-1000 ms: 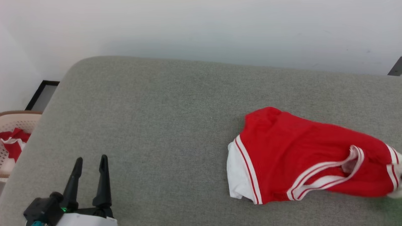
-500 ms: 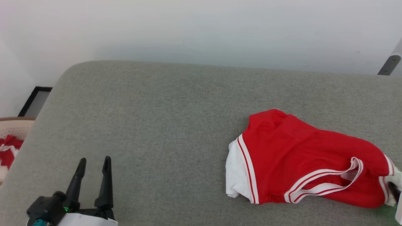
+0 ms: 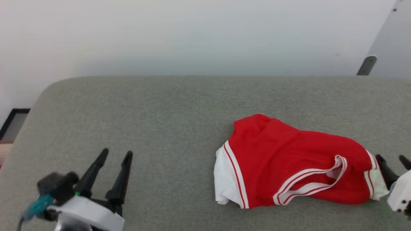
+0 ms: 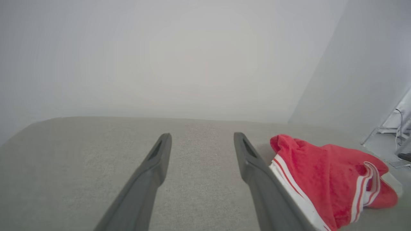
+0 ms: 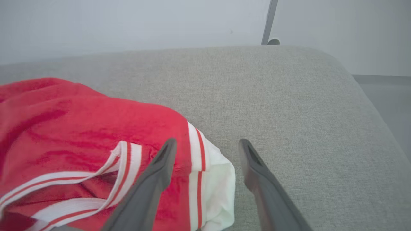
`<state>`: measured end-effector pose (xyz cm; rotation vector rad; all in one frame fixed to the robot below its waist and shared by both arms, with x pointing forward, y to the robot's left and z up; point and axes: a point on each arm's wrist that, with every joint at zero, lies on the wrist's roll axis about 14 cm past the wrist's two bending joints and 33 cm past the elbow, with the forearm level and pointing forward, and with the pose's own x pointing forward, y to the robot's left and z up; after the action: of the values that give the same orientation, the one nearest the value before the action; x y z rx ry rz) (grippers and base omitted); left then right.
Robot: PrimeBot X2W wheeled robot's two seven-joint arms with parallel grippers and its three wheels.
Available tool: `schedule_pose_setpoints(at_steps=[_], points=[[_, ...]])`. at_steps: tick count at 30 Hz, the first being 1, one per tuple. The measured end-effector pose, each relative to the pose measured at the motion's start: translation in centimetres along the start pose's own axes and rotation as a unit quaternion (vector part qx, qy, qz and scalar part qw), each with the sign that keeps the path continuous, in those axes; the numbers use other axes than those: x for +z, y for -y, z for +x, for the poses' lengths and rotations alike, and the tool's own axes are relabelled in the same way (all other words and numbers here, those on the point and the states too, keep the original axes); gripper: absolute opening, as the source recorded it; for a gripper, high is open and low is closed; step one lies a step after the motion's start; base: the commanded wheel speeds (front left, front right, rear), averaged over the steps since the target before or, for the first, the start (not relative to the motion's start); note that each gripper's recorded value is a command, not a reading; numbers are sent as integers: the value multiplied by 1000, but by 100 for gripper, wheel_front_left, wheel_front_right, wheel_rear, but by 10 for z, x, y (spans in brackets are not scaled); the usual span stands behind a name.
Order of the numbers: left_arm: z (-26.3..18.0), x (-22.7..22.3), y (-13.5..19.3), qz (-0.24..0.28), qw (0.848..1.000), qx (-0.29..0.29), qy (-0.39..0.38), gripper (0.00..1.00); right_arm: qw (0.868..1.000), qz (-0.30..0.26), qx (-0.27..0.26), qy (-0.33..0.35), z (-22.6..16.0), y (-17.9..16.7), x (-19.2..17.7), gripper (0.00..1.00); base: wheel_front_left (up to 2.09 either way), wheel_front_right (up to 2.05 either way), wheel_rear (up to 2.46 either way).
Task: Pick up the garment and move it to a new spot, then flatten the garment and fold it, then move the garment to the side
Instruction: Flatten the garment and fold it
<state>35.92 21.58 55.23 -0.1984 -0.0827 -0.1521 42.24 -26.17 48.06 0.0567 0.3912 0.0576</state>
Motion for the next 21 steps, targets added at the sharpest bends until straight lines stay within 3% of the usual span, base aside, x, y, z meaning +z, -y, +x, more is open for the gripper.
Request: schedule_pose_setpoints(at_steps=[9, 21], points=[[34, -2, 59, -48, 984, -120, -121, 100, 995, 38, 6, 97, -29, -22, 20, 100, 0, 0, 0], [59, -49, 117, -53, 916, -207, -339, 100, 988, 61, -15, 141, -45, -26, 29, 100, 0, 0, 0]])
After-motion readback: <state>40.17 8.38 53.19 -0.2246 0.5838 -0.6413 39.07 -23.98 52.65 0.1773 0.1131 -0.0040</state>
